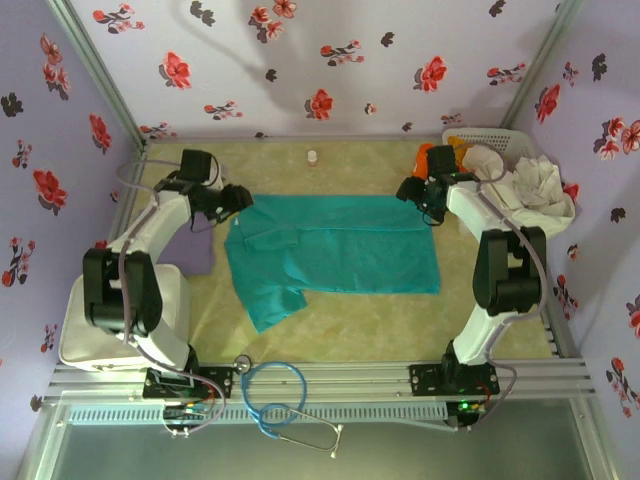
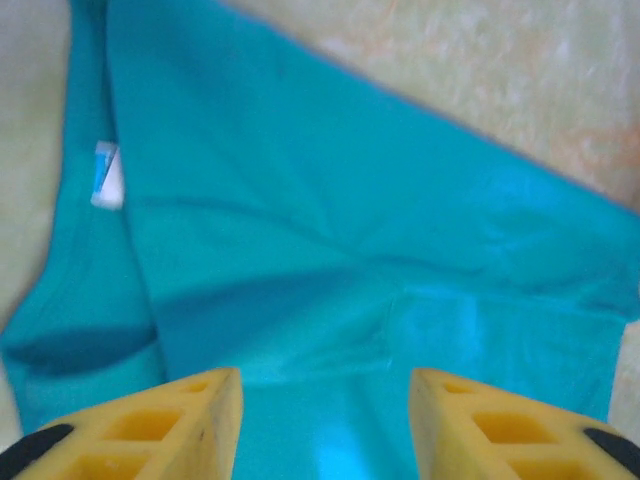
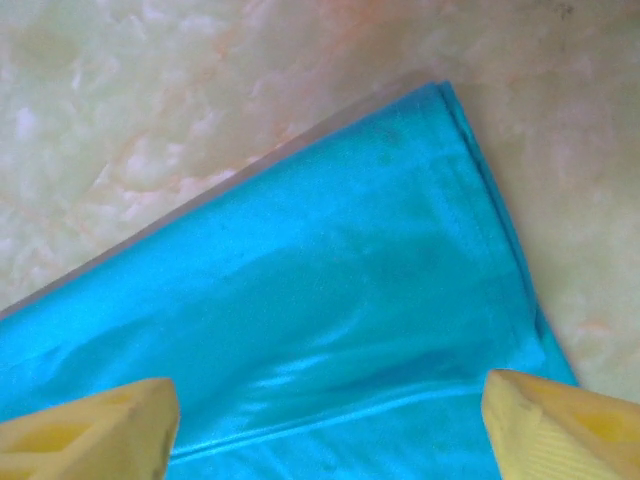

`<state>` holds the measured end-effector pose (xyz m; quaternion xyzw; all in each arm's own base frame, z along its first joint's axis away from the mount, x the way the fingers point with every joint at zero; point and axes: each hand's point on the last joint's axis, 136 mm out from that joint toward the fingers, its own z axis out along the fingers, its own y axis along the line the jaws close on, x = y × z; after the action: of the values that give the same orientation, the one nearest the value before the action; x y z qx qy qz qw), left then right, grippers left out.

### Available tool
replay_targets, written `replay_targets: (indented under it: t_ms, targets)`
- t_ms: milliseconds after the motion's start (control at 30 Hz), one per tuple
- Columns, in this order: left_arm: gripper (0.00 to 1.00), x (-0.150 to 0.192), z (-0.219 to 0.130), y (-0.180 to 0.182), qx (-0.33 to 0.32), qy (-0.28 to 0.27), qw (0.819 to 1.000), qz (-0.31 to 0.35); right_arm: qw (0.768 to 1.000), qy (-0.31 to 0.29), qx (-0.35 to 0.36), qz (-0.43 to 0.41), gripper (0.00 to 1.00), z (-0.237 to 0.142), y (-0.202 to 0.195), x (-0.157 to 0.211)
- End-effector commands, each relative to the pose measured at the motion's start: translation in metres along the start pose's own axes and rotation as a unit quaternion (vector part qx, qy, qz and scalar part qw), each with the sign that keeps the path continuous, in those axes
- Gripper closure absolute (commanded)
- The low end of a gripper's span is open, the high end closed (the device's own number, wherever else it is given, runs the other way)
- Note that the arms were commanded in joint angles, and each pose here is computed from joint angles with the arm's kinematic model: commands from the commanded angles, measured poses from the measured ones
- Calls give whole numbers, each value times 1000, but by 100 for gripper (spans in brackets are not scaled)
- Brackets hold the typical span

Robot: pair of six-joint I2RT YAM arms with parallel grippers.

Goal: Fold and stack the t-shirts

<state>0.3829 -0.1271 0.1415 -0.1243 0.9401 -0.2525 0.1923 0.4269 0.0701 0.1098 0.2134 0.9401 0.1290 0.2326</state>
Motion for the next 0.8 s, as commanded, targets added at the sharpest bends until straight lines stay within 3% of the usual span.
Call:
replay_targets:
  t_ms: [0,267,467,767]
  targets:
    - [49,45,-9,19,-36,31,999,9,1000,21,19,-14,13,-5,-12,34]
    - [46,132,-18,30,-76,79,994,26,998,49,35,7,9,-16,-42,84]
    - [52,207,-18,57,-126,118,985,-11,997,50,50,22,12,-23,-59,102]
    - [57,258,-20,66,-135,139,980,-50,994,65,90,26,15,-25,-81,117]
